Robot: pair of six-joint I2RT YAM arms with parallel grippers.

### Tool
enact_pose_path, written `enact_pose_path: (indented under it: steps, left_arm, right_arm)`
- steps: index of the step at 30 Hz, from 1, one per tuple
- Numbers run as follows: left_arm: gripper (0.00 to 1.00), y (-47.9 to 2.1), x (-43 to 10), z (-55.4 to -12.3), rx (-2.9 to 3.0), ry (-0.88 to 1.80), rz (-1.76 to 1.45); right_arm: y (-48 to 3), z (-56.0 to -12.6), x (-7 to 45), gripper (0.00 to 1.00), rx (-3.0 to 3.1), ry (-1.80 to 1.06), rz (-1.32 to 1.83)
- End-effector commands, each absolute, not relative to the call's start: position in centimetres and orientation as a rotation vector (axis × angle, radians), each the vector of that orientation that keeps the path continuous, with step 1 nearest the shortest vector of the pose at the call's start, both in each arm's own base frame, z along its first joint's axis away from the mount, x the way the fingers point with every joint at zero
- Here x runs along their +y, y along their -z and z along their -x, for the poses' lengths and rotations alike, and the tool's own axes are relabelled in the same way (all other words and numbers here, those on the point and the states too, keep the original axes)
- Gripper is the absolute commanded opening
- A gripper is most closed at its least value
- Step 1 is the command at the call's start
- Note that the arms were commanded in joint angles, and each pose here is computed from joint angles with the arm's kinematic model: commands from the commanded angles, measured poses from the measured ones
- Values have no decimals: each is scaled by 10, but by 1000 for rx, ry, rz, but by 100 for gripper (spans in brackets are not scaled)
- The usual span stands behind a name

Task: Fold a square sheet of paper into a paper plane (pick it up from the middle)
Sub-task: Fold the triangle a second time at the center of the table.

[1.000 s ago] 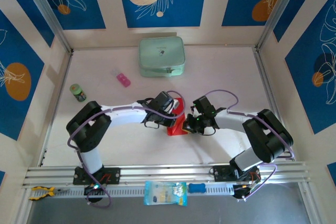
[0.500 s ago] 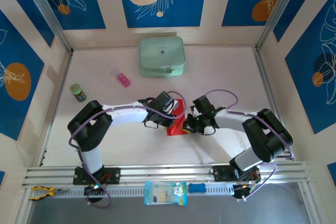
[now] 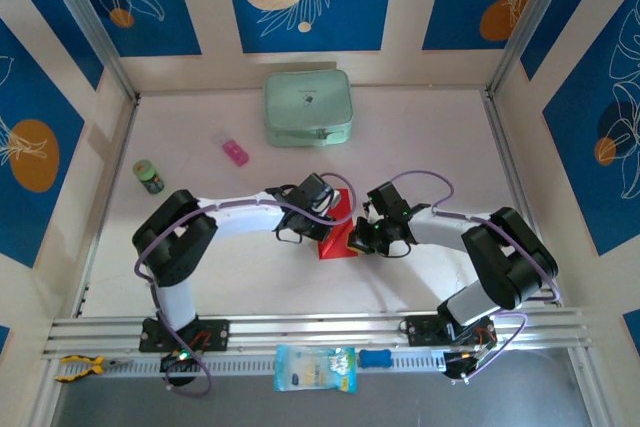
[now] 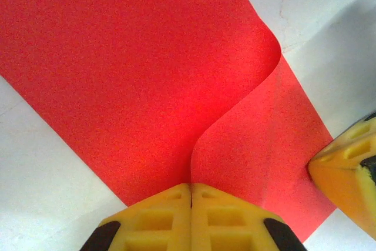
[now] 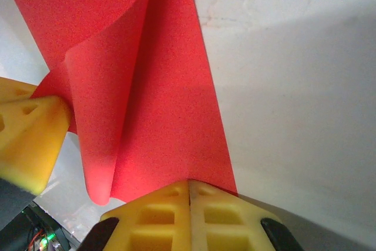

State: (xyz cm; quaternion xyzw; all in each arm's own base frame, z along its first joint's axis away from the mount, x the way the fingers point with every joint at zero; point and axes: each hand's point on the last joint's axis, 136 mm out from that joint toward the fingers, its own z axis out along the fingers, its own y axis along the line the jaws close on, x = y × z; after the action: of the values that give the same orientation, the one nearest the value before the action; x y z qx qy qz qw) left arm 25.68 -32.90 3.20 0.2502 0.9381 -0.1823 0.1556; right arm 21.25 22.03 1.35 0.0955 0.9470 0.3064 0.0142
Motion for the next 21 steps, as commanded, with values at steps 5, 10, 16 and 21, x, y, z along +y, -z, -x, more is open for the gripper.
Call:
enact_pose_path:
  steps: [5, 10, 16, 21]
  left_arm:
    - [0, -34, -326, -267, 2675, 474, -728]
    - [0, -30, -322, -268, 2681, 448, -731]
    - [0, -29, -321, -269, 2681, 438, -727]
    - [0, -28, -320, -268, 2685, 436, -724]
  right_arm:
    - [-3, -197, 206, 4, 3028, -856, -322]
    - [-3, -197, 206, 4, 3030, -855, -323]
    - [-3, -196, 206, 4, 3033, -853, -323]
    - [-3, -197, 206, 4, 3032, -853, -324]
